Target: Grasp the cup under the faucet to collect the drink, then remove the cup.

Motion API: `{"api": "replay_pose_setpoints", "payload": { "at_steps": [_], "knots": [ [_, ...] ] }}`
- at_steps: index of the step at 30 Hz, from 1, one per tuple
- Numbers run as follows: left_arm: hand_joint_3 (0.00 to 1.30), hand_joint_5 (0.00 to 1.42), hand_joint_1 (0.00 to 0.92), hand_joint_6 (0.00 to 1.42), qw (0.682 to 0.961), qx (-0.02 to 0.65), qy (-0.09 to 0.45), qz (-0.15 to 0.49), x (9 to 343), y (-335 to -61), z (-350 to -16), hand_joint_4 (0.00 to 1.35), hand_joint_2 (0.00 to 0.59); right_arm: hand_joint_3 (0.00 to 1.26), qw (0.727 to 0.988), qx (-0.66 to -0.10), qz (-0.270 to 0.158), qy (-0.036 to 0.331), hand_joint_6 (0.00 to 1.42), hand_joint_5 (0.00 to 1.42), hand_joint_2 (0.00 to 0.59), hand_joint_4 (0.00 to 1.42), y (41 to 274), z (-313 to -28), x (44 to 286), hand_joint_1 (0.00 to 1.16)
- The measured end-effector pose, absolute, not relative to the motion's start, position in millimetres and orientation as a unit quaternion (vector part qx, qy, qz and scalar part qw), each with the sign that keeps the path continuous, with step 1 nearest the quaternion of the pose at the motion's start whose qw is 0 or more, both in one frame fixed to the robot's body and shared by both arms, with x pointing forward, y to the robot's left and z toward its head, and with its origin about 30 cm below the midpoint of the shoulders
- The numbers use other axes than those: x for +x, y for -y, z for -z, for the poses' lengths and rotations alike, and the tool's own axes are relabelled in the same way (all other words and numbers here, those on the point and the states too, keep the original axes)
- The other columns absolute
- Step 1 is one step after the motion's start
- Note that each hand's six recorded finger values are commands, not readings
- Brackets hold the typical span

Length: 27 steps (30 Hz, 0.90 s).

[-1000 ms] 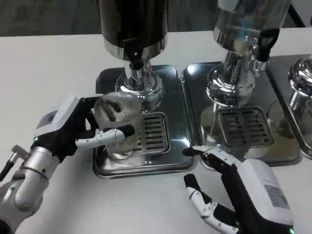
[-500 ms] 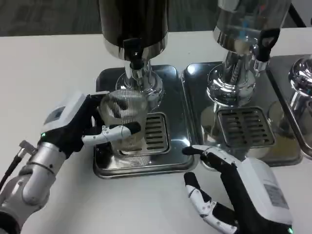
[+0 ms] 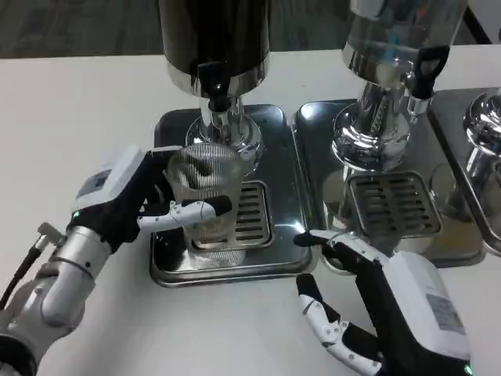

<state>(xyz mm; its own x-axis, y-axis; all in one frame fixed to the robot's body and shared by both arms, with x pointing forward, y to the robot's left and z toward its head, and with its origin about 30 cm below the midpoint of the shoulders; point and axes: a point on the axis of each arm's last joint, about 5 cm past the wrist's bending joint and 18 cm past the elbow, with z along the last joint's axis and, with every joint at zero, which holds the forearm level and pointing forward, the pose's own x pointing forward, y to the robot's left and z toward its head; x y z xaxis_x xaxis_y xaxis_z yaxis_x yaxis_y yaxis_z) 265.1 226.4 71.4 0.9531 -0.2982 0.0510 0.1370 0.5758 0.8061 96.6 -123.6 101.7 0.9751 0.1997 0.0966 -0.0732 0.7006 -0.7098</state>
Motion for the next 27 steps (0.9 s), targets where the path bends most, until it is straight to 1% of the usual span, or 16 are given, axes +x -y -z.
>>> {"api": "replay_pose_setpoints", "payload": {
  "at_steps": [5,8,10,15,22,27],
  "knots": [
    [0.51,0.82,0.232,0.98,0.883,0.442,0.092,0.126,265.6,-223.9,-70.9,0.57,0.171,0.35,0.919,-0.379,-0.073,0.081,0.38,0.32,0.442,0.27,123.7,-102.0,96.7,0.47],
    [0.48,0.79,0.23,0.98,0.883,0.442,0.093,0.13,266.6,-221.0,-70.8,0.54,0.171,0.35,0.919,-0.379,-0.075,0.079,0.38,0.33,0.442,0.27,123.9,-102.1,96.6,0.47],
    [0.47,0.79,0.222,1.04,0.882,0.443,0.094,0.133,267.5,-219.2,-71.1,0.52,0.173,0.35,0.919,-0.379,-0.075,0.079,0.38,0.33,0.442,0.27,124.0,-102.3,96.6,0.47],
    [0.44,0.79,0.21,1.13,0.879,0.447,0.09,0.137,269.4,-217.2,-71.6,0.49,0.17,0.35,0.919,-0.38,-0.073,0.076,0.38,0.33,0.442,0.27,124.7,-102.7,96.4,0.47],
    [0.42,0.78,0.195,1.17,0.877,0.449,0.087,0.147,271.1,-215.3,-72.7,0.45,0.169,0.35,0.919,-0.38,-0.074,0.072,0.38,0.33,0.442,0.27,125.7,-102.7,95.4,0.47],
    [0.4,0.75,0.137,1.16,0.877,0.447,0.081,0.157,271.3,-214.9,-72.7,0.41,0.139,0.36,0.92,-0.379,-0.076,0.07,0.39,0.34,0.442,0.27,125.7,-102.6,95.2,0.47]
  ]
}}
